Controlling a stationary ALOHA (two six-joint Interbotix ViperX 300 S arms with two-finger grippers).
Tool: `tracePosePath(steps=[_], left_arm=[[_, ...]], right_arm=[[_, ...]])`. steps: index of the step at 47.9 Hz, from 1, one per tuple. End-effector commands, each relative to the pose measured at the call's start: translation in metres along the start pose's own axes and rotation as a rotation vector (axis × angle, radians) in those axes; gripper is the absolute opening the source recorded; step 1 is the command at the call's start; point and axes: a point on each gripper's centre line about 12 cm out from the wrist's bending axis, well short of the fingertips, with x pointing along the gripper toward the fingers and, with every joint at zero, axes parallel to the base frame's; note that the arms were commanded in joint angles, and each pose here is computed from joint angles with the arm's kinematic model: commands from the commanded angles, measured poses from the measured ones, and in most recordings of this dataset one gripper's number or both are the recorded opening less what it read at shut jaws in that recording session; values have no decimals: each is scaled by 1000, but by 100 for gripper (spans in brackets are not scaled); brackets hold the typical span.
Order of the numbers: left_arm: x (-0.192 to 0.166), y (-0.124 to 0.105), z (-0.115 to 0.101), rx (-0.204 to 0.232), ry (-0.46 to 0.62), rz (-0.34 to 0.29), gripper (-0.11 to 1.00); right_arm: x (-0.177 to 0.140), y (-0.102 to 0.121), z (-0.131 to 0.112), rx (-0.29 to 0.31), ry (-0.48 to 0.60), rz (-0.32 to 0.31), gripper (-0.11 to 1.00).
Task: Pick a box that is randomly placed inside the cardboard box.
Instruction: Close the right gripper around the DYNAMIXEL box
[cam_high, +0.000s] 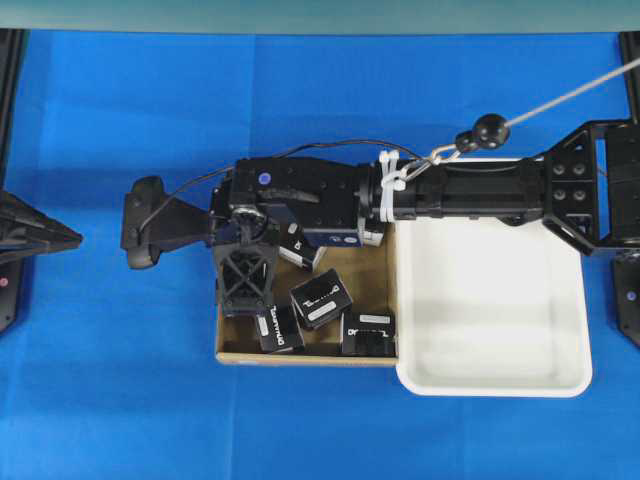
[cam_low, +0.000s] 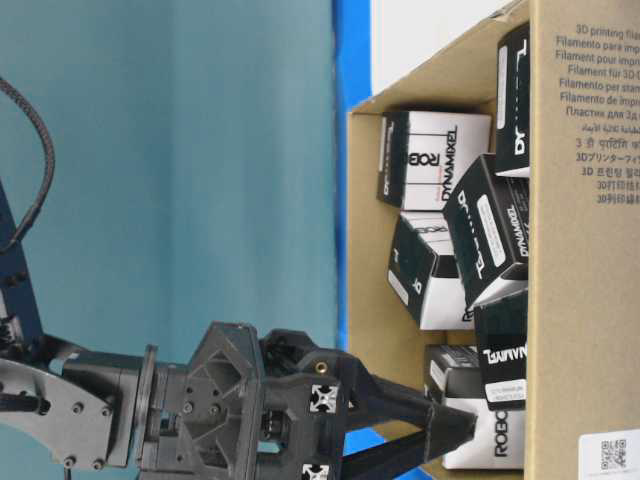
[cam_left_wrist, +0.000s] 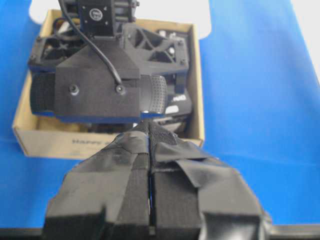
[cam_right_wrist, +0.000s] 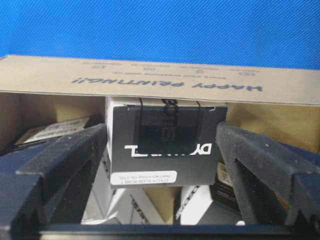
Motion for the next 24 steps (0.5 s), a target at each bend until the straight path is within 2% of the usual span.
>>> tracePosePath(steps=[1, 11, 24], left_arm=[[-2, -1, 11, 0, -29, -4, -7], [-2, -1, 11, 2, -29, -4, -7], [-2, -1, 9, 2, -26, -4, -7]], right_arm=[[-2, 4, 2, -9, -6, -5, 99], [-12, 0, 4, -30, 4, -48, 99], [-6, -2, 2, -19, 11, -50, 99]])
